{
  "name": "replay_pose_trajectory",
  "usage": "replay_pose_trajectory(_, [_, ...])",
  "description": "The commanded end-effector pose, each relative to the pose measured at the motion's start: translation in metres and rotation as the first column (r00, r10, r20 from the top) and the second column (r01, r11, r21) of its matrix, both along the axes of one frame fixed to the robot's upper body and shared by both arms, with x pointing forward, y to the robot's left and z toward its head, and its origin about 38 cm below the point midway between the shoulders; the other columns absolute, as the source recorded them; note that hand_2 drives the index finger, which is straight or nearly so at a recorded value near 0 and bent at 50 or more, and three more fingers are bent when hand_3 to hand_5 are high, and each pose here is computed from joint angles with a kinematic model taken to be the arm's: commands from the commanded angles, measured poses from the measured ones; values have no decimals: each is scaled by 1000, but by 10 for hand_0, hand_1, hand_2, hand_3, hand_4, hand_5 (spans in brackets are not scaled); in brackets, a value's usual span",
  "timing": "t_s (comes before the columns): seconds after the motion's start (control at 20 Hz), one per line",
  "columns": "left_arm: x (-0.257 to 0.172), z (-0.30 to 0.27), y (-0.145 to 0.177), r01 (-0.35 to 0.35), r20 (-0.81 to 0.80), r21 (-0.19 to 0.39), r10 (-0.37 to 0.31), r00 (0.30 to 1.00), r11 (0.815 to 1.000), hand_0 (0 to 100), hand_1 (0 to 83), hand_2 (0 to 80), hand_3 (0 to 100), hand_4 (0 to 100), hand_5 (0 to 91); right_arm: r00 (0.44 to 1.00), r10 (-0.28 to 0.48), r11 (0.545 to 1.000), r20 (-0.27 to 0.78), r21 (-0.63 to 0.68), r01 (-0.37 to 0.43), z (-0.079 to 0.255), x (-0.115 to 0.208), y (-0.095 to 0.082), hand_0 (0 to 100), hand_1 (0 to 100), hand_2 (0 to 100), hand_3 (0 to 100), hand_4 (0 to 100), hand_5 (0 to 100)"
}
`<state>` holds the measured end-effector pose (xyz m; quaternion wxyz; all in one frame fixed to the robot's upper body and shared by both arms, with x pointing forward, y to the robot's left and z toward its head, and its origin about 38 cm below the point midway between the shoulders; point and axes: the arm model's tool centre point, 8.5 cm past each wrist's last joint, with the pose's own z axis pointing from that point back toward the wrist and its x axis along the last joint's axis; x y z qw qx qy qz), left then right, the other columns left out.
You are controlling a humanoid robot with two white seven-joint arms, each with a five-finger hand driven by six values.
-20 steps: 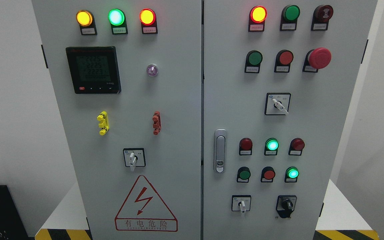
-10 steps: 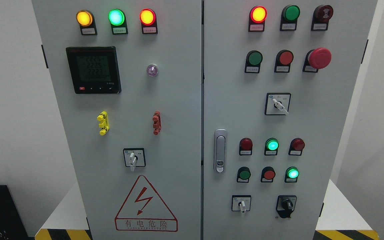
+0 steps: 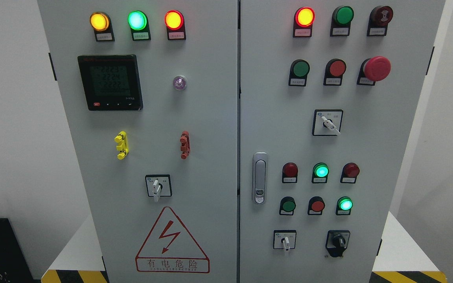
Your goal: Turn on light switch 1
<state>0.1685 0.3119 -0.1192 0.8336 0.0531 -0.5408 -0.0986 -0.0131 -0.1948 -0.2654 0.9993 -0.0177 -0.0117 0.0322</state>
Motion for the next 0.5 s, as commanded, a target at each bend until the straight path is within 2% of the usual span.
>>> replay_pose_trajectory(0.0, [61,137,17,8,456,125,-64,888,992,320,0,0,134,221,0,1000,-24,1000,-2,0,24,0,0,0,0,0,0,0,0,0])
replay_pose_trajectory(0.05, [62,146,16,9,495,131,-73,866,991,320,0,0,143,235,0,1000,-24,1000,-2,0,24,0,0,0,0,0,0,0,0,0])
replay_pose_trajectory(0.15, [65,159,13,10,538,121,-74,839,993,327,69,0,168,302,17,1000,-24,1000,-2,0,24,0,0,0,0,0,0,0,0,0])
replay_pose_trajectory(0.25, [69,178,9,12,603,53,-42,796,999,328,107,27,205,358,88,1000,-24,1000,-2,0,24,0,0,0,0,0,0,0,0,0])
replay_pose_trajectory(0.3, [71,191,2,37,640,24,-44,767,999,330,121,42,218,373,113,1000,-24,1000,-2,0,24,0,0,0,0,0,0,0,0,0])
replay_pose_trajectory(0.45, [74,214,-9,76,691,13,-64,720,997,350,167,97,286,437,192,1000,-24,1000,-2,0,24,0,0,0,0,0,0,0,0,0])
